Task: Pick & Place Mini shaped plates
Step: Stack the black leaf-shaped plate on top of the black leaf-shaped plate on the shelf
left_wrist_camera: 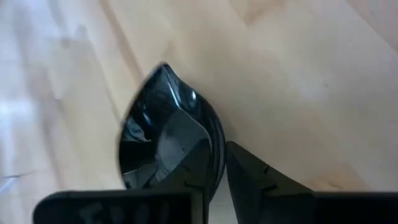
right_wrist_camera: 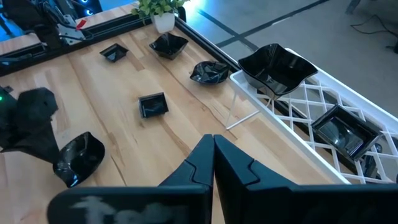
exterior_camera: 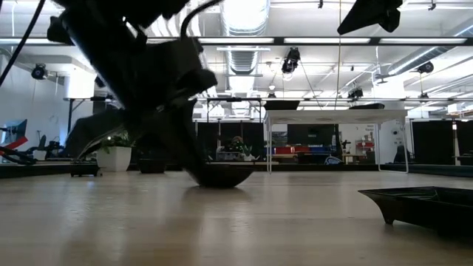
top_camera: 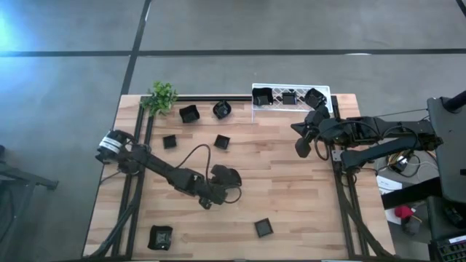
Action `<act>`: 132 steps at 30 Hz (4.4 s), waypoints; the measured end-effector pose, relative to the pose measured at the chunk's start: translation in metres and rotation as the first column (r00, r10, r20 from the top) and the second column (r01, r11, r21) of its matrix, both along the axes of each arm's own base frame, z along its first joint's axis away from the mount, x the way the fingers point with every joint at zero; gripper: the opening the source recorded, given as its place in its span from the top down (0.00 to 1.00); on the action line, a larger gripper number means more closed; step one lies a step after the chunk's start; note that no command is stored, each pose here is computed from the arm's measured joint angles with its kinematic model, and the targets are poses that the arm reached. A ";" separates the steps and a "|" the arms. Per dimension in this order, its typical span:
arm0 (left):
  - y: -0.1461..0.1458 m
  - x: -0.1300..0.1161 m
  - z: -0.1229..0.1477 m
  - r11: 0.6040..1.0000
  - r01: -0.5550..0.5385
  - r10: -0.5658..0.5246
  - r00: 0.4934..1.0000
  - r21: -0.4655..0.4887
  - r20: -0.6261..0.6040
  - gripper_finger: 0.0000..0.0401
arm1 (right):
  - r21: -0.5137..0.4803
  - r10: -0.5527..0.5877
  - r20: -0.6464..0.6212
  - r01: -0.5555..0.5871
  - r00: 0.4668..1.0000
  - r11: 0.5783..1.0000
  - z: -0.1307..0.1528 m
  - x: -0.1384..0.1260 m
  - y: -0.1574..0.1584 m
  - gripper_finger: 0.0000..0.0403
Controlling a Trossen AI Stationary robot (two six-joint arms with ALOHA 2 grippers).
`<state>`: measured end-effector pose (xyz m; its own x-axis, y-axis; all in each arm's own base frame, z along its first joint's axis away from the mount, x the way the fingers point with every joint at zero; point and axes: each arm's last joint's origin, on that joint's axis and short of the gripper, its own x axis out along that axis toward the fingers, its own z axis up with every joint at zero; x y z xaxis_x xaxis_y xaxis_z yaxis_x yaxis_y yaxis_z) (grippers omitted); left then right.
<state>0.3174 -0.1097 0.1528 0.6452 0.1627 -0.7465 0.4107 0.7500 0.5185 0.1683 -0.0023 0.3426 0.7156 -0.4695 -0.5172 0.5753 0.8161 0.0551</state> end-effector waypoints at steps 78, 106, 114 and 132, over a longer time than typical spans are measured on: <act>0.023 -0.095 0.119 0.881 -0.439 0.463 0.731 -0.174 0.502 0.88 | 0.541 0.178 -0.108 -0.092 0.978 0.836 -0.200 0.191 0.000 0.80; 0.023 -0.095 0.119 0.881 -0.442 0.464 0.729 -0.171 0.503 0.88 | 0.491 0.232 -0.083 -0.163 0.969 0.856 -0.208 0.197 0.004 0.80; 0.023 -0.095 0.119 0.881 -0.442 0.464 0.730 -0.171 0.503 0.88 | 0.489 0.247 -0.085 -0.175 0.965 0.854 -0.208 0.197 0.009 0.79; 0.023 -0.095 0.119 0.881 -0.442 0.464 0.729 -0.171 0.503 0.88 | 0.487 0.256 -0.095 -0.180 0.962 0.855 -0.210 0.195 0.014 0.78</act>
<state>0.2220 -0.0865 0.2714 0.7885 0.5153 -0.3359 -0.3027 0.8004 0.5174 0.3635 0.0113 0.1326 0.6663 0.0155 -0.7455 0.4182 0.8200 0.3908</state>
